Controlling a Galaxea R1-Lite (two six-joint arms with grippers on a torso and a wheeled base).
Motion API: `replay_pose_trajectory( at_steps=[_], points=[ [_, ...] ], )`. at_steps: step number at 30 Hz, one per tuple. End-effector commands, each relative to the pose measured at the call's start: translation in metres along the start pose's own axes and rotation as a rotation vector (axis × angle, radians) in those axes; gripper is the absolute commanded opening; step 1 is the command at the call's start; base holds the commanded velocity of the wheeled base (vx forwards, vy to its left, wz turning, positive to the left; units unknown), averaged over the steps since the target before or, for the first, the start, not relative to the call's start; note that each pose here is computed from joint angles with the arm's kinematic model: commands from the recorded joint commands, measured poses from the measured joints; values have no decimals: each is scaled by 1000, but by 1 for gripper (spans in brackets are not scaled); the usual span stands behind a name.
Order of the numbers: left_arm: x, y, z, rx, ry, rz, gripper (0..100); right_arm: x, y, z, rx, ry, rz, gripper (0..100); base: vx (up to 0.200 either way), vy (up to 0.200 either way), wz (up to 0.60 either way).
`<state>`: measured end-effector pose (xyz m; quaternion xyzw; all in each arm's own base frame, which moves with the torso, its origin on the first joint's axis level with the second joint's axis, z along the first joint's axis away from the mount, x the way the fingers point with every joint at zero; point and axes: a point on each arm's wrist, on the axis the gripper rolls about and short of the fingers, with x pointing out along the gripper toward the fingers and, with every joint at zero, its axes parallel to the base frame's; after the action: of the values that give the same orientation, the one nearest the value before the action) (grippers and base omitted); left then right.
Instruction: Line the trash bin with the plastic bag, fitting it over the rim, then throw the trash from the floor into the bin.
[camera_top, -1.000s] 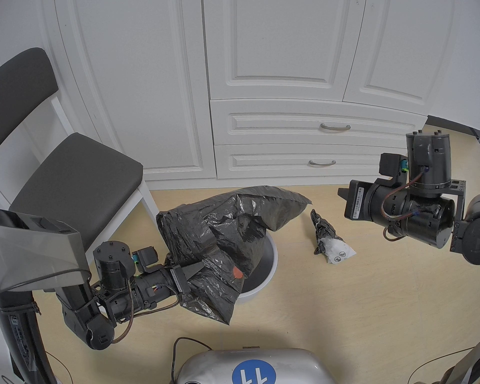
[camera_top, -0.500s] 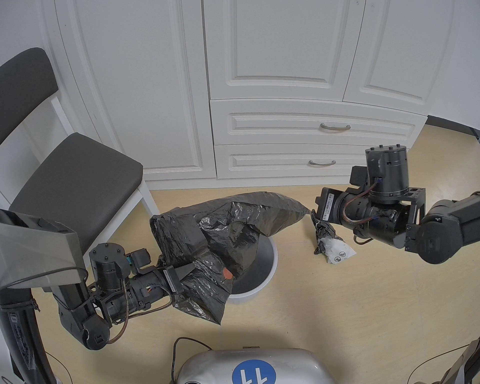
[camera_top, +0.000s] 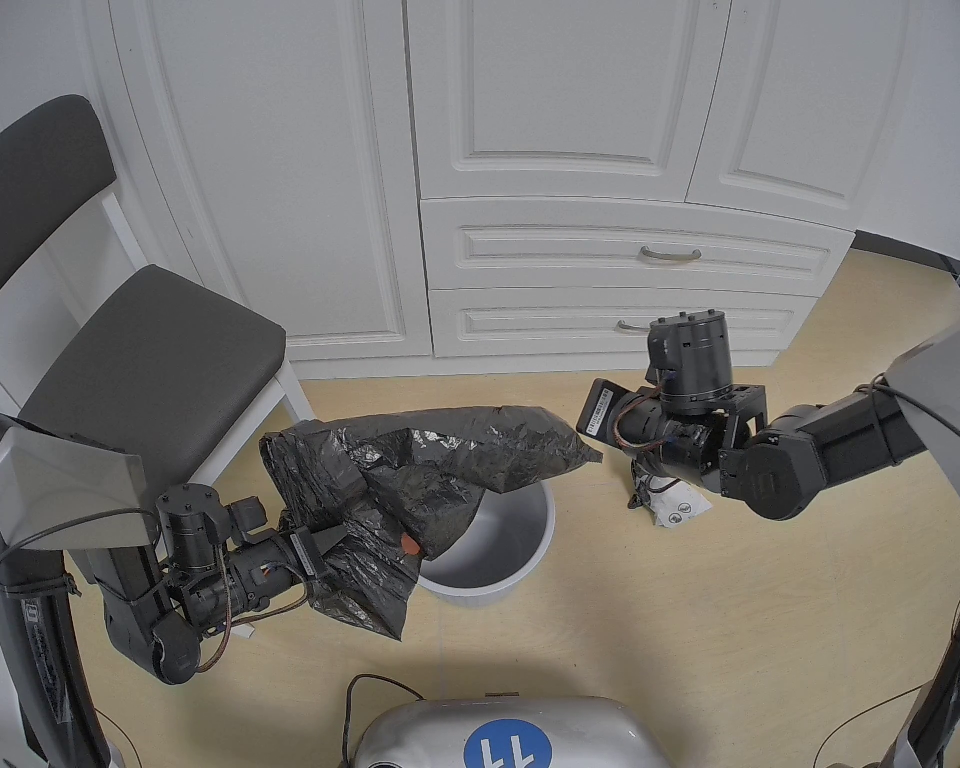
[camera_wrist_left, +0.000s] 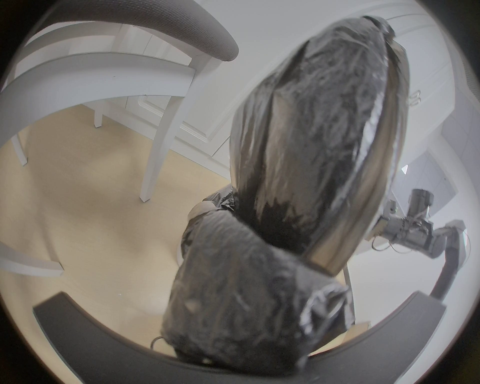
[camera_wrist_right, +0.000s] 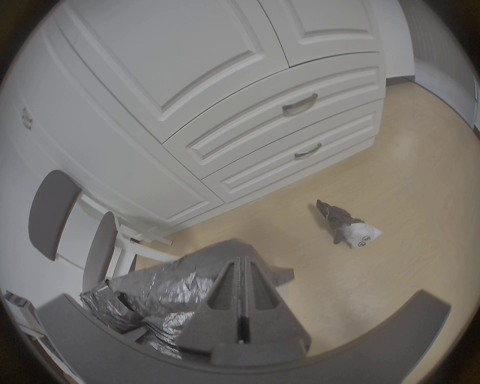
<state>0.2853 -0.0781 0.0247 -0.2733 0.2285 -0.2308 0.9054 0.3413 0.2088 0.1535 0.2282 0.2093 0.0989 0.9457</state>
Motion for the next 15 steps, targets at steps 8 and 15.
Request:
replay_pose_trajectory(
  at_steps=[8,15],
  points=[
    [-9,14,4,45,5,22,0,38,3,-35,68,60,-9,0,0,0,0],
    [-9,14,5,46,-2,21,0,56,10,-70,83,113,0,0,0,0,0]
  ],
)
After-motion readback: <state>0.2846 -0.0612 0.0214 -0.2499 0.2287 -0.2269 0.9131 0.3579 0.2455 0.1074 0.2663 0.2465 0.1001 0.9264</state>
